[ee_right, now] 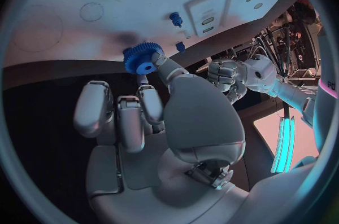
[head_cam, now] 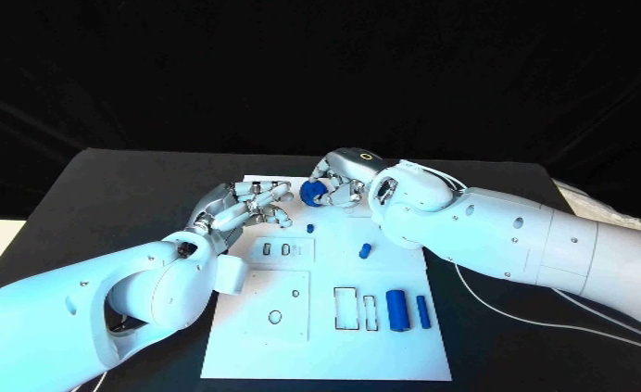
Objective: Assemble the parts on the task board
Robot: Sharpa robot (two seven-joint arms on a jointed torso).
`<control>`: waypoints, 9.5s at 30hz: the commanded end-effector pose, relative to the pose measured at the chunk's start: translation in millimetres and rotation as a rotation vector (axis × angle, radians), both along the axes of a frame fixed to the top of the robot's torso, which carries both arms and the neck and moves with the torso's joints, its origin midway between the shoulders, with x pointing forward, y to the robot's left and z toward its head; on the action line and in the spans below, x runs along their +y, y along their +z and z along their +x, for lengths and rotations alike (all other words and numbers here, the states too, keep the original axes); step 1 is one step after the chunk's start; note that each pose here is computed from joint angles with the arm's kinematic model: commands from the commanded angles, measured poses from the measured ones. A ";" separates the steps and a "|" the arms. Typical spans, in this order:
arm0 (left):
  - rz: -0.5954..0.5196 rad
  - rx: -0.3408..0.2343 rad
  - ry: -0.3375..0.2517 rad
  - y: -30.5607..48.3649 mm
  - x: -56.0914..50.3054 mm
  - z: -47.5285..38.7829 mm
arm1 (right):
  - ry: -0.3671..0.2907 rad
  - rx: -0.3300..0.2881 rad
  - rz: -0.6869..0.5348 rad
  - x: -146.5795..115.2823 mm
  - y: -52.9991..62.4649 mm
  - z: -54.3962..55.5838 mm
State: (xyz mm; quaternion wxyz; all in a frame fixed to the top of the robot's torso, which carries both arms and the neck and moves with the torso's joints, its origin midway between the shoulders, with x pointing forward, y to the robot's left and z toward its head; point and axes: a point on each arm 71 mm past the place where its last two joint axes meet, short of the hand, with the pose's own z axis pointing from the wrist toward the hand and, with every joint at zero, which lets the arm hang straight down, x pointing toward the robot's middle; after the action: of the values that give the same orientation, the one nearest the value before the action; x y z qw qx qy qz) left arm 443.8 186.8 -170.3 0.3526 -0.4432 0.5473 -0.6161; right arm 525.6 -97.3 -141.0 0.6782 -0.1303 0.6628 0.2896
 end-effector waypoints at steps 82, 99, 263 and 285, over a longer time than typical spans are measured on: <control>-0.007 0.001 -0.015 -6.1 5.9 9.0 | -0.092 0.079 0.223 -181.9 -4.5 -11.3; -0.017 -0.001 -0.033 -5.9 0.6 7.4 | -0.147 0.165 0.200 -185.7 -43.5 1.1; -0.028 0.034 0.072 -14.6 24.7 24.3 | 0.064 0.328 0.029 53.7 -89.7 -58.0; -0.028 0.036 0.071 -14.8 25.1 24.3 | 0.051 0.301 0.027 53.7 -88.1 -58.2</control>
State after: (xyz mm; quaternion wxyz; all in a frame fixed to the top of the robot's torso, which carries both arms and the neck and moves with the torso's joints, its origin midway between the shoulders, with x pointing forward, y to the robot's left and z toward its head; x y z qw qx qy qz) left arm 468.5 213.5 -186.0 0.3626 -0.4812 0.5298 -0.5969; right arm 467.6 -42.4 -226.6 0.5628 -0.0916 0.7469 0.3421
